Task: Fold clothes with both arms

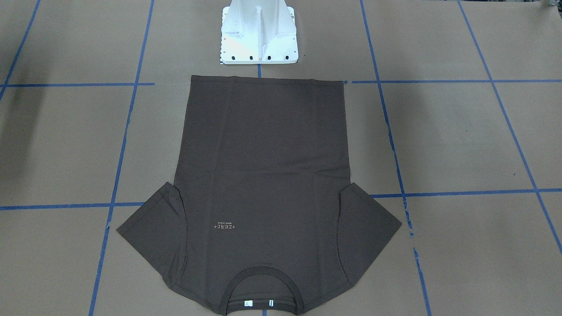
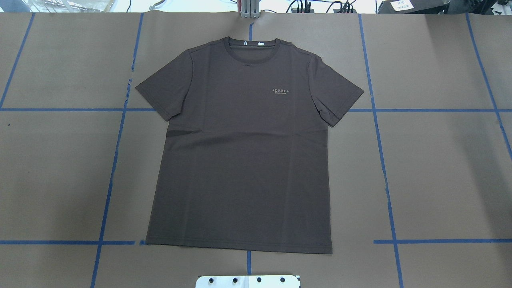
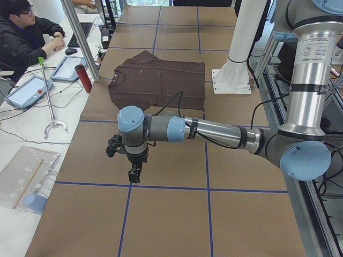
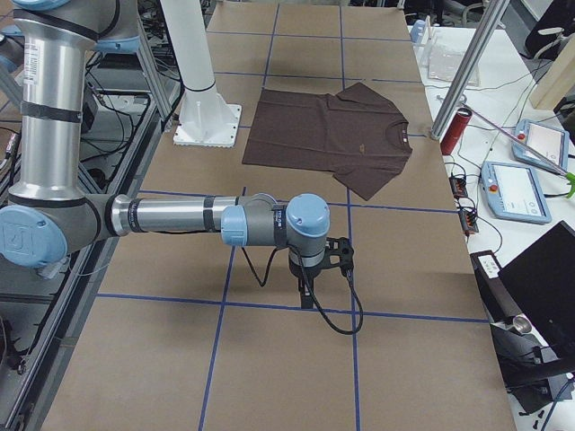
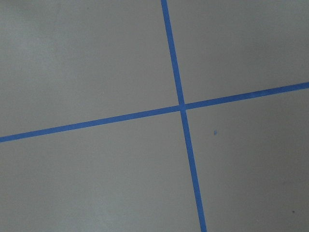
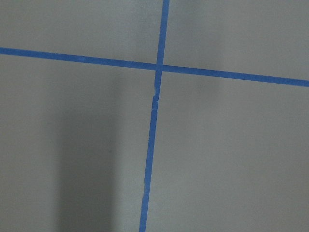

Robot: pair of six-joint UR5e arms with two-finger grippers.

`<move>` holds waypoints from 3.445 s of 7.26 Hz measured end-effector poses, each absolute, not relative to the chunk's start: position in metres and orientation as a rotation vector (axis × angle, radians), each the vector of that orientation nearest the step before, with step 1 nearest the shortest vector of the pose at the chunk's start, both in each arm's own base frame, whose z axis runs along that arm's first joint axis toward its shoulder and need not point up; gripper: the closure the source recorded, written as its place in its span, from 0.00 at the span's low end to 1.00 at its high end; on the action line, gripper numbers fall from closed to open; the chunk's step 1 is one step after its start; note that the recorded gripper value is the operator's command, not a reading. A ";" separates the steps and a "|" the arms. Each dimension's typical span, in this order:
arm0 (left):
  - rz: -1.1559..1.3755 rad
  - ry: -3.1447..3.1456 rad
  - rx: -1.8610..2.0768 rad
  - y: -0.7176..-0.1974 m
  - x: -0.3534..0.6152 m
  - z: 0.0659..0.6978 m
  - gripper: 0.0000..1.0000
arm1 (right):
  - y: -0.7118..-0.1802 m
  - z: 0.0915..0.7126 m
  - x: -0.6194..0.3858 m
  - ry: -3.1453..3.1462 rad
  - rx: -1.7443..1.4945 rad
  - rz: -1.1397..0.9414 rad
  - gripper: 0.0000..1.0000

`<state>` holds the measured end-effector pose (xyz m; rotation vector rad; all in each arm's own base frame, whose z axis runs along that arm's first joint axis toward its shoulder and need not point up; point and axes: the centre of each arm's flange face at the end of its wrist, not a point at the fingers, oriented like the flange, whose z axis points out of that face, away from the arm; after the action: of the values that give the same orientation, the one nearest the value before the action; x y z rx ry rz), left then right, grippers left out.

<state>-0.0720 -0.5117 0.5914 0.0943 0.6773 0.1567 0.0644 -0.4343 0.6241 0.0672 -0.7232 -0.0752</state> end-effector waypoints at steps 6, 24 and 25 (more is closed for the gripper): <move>0.244 0.648 0.356 -0.539 -0.069 0.523 0.00 | -0.481 0.567 0.063 -0.700 0.383 -0.194 0.00; 0.323 0.625 0.689 -0.538 -0.071 0.518 0.00 | -0.617 0.446 -0.361 -0.879 0.309 0.151 0.47; 0.324 0.624 0.695 -0.538 -0.071 0.518 0.00 | -0.618 0.452 -0.365 -0.866 0.306 0.153 0.47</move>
<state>-0.0710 -0.5379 0.5176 0.6954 0.6236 0.3243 -0.3652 -0.6184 0.4517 0.3058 -0.8662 0.1531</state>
